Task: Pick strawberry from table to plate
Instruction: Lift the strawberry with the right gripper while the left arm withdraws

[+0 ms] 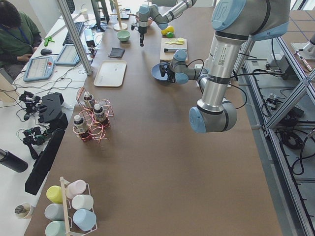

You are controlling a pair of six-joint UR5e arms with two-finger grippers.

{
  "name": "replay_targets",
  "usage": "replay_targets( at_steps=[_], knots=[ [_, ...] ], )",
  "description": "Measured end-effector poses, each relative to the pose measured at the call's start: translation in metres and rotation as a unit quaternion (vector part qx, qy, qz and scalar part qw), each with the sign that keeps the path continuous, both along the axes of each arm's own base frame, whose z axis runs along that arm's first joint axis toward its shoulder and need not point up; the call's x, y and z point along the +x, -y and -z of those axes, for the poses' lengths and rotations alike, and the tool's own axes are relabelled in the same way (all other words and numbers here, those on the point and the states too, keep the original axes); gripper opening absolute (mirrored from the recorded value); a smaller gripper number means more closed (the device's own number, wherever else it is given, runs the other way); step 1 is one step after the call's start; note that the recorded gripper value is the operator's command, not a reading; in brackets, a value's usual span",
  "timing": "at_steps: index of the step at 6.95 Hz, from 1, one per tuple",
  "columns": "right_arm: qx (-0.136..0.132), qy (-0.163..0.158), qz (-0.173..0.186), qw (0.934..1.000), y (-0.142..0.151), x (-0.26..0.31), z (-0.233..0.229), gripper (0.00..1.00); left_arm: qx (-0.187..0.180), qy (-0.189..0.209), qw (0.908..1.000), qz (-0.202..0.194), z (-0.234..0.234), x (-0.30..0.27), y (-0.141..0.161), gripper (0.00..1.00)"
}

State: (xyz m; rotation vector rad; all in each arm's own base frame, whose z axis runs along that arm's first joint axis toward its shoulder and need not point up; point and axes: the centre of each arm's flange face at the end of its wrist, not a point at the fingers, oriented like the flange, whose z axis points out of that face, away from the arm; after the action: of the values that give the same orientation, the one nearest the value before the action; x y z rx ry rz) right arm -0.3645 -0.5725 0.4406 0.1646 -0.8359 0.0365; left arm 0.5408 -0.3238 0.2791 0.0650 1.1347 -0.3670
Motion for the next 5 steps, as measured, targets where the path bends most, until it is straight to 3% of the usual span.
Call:
replay_targets(
  at_steps=[3, 4, 5],
  knots=[
    [0.004, 0.013, 0.000, 0.9999, 0.005, 0.002, 0.021, 0.00, 0.012, 0.005, 0.9994, 0.031, 0.001, -0.010, 0.025, 0.98],
    [0.005, 0.017, 0.000, 0.9999, 0.002, 0.004, 0.037, 0.00, 0.032, 0.013, 0.9989, 0.030, 0.001, -0.029, 0.048, 0.98],
    [0.002, 0.019, -0.002, 0.9998, -0.005, 0.006, 0.059, 0.00, 0.083, 0.038, 0.9958, 0.006, -0.008, -0.059, 0.079, 0.98]
  ],
)
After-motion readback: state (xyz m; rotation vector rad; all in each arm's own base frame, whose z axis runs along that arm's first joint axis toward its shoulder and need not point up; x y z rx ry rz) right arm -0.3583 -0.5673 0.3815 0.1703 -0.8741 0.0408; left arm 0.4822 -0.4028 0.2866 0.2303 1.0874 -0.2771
